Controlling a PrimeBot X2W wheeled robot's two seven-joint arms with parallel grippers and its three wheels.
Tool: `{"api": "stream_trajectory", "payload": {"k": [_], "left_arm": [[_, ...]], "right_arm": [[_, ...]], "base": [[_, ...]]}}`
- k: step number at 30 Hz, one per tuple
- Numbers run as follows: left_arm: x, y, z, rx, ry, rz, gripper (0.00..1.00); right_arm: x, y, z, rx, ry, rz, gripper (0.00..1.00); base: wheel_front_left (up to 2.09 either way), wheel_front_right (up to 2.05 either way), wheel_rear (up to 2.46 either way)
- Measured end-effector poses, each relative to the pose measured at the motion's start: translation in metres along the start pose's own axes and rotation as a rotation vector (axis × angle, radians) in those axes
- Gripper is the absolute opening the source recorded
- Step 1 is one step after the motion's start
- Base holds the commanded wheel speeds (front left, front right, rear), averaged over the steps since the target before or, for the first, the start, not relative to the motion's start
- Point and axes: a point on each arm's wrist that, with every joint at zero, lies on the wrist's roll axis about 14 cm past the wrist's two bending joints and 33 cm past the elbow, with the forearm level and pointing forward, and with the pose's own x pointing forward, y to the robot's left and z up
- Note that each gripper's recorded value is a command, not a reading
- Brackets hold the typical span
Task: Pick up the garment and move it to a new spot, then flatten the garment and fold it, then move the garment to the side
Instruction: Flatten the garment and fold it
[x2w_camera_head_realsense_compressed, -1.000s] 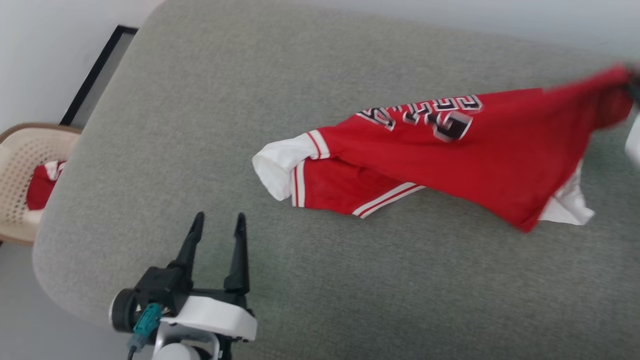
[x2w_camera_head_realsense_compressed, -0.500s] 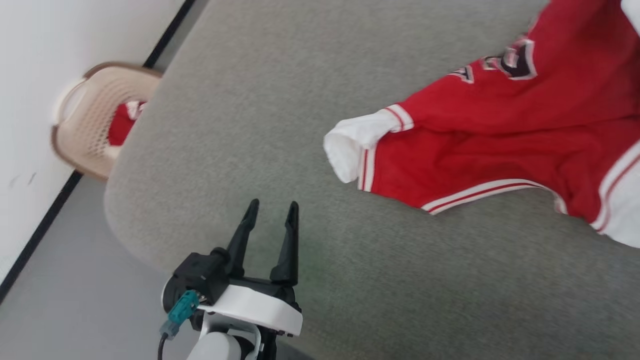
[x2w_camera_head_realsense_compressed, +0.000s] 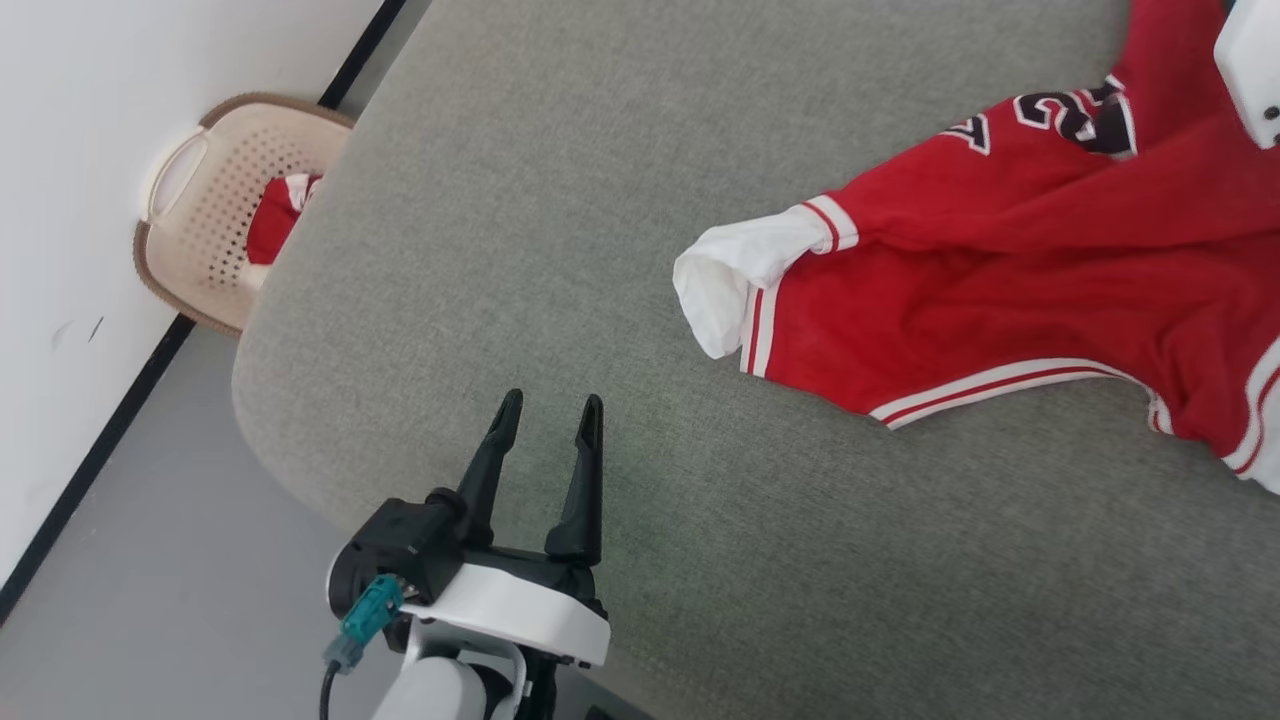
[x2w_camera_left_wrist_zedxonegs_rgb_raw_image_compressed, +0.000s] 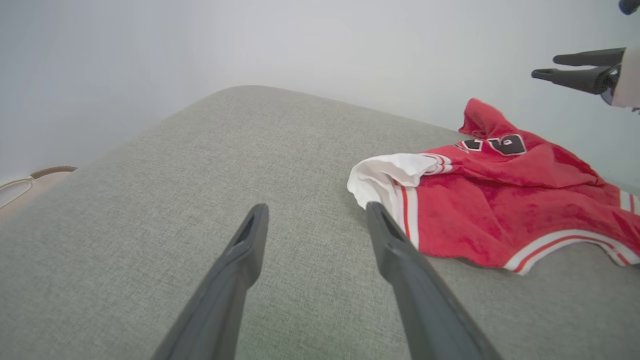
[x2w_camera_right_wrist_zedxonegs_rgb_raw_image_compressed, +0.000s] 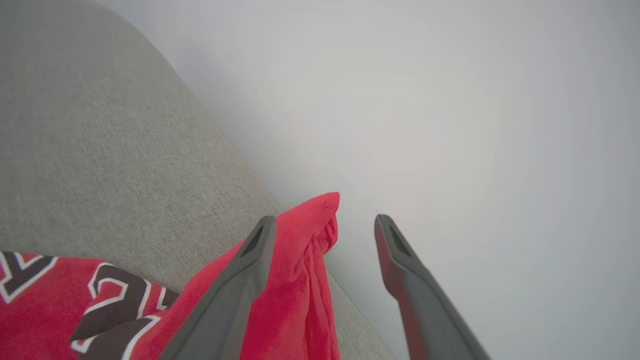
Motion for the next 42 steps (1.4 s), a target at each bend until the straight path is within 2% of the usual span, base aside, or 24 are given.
{"api": "stream_trajectory", "payload": {"k": [4, 9, 17, 24, 28, 33, 36, 42], "left_arm": [[0.004, -0.005, 0.004, 0.010, -0.019, -0.028, 1.00], [0.008, -0.021, 0.002, 0.008, -0.024, -0.090, 1.00], [0.014, -0.050, 0.006, -0.001, -0.046, -0.191, 1.00], [0.017, -0.063, 0.010, -0.011, -0.063, -0.230, 1.00], [0.018, -0.066, 0.005, -0.017, -0.048, -0.236, 1.00], [0.020, -0.070, 0.003, -0.024, -0.039, -0.245, 1.00], [0.022, -0.065, 0.003, -0.028, -0.036, -0.227, 1.00], [0.020, -0.056, -0.001, -0.041, -0.019, -0.190, 1.00]], "right_arm": [[-0.018, -0.005, 0.015, 0.048, -0.055, -0.003, 1.00], [-0.060, -0.043, -0.005, 0.079, 0.003, -0.058, 1.00], [-0.166, -0.091, -0.094, 0.183, 0.330, -0.124, 1.00], [-0.246, -0.065, -0.156, 0.346, 0.636, -0.027, 1.00], [-0.254, -0.047, -0.164, 0.379, 0.691, 0.041, 1.00], [-0.240, -0.034, -0.160, 0.426, 0.672, 0.084, 1.00], [-0.218, -0.015, -0.154, 0.490, 0.653, 0.142, 1.00], [-0.204, 0.005, -0.159, 0.481, 0.691, 0.198, 1.00]], "base": [[0.00, 0.00, 0.00], [0.00, 0.00, 0.00], [0.00, 0.00, 0.00], [0.00, 0.00, 0.00], [0.00, 0.00, 0.00], [0.00, 0.00, 0.00], [0.00, 0.00, 0.00], [0.00, 0.00, 0.00]]}}
